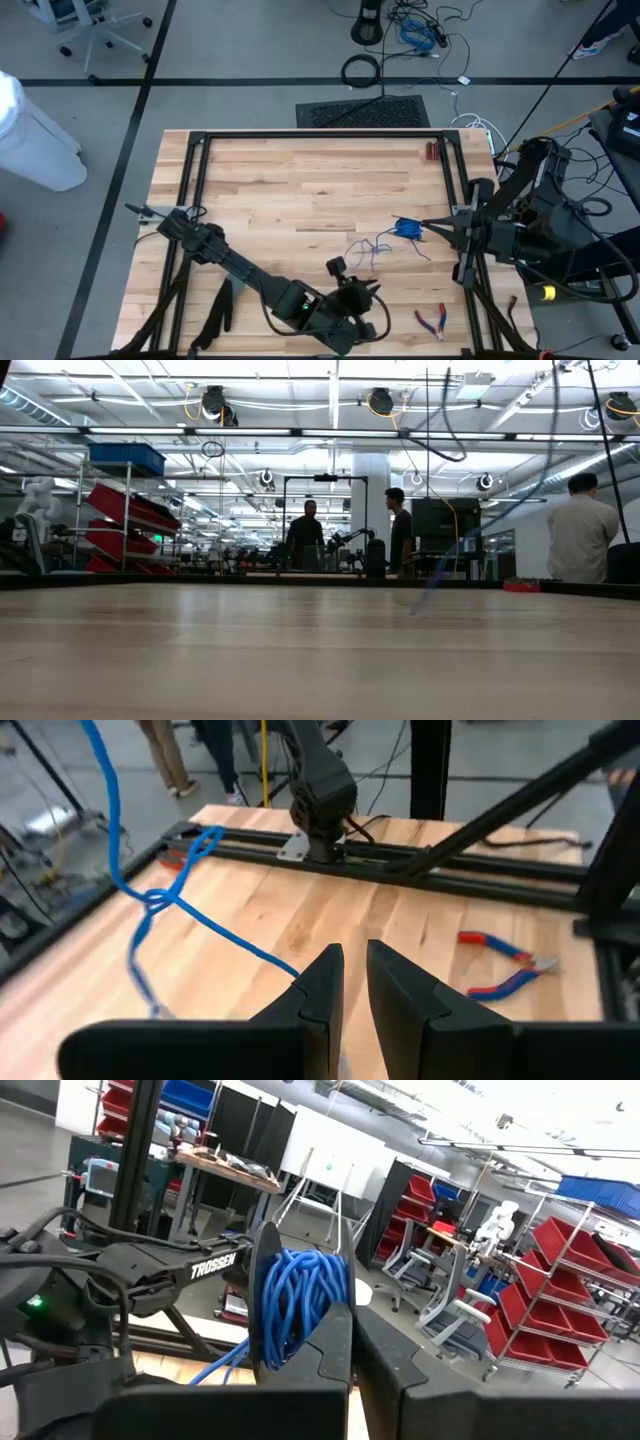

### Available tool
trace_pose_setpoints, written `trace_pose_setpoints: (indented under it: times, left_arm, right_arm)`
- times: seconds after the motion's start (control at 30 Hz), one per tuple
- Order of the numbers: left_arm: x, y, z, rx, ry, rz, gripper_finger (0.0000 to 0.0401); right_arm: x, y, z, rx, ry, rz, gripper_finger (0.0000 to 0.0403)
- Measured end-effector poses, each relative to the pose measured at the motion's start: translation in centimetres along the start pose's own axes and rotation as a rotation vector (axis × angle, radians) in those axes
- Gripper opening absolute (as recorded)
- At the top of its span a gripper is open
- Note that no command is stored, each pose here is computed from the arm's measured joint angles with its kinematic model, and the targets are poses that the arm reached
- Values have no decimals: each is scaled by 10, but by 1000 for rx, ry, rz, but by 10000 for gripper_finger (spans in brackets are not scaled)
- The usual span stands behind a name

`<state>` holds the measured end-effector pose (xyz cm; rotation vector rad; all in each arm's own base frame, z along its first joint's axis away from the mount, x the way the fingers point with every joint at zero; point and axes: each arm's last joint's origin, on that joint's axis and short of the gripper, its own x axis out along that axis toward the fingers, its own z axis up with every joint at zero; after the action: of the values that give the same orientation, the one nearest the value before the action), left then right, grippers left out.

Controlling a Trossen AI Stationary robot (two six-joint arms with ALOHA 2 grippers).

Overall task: Coil cords
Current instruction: Coil the blue wire onto the black spool

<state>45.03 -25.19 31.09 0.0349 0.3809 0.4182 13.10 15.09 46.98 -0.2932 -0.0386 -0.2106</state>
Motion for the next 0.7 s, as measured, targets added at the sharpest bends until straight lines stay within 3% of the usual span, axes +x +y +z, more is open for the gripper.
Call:
trace_pose_setpoints:
  times: [0.1, 0.27, 0.57, 0.7]
  left_arm:
    - [-5, -7, -6, -64, -11, 16, 58]
    - [-11, -14, -25, -7, -25, 158, 83]
    - [-6, -11, -22, -80, -44, 173, 190]
    - [1, -10, -21, -124, -53, 173, 215]
  right_arm:
    - [0, 0, 0, -2, 1, 1, 0]
    - [0, 0, 0, -3, 0, 3, 0]
    - [0, 1, -2, -12, 7, 9, 0]
    - [0, 1, -2, -12, 6, 9, 0]
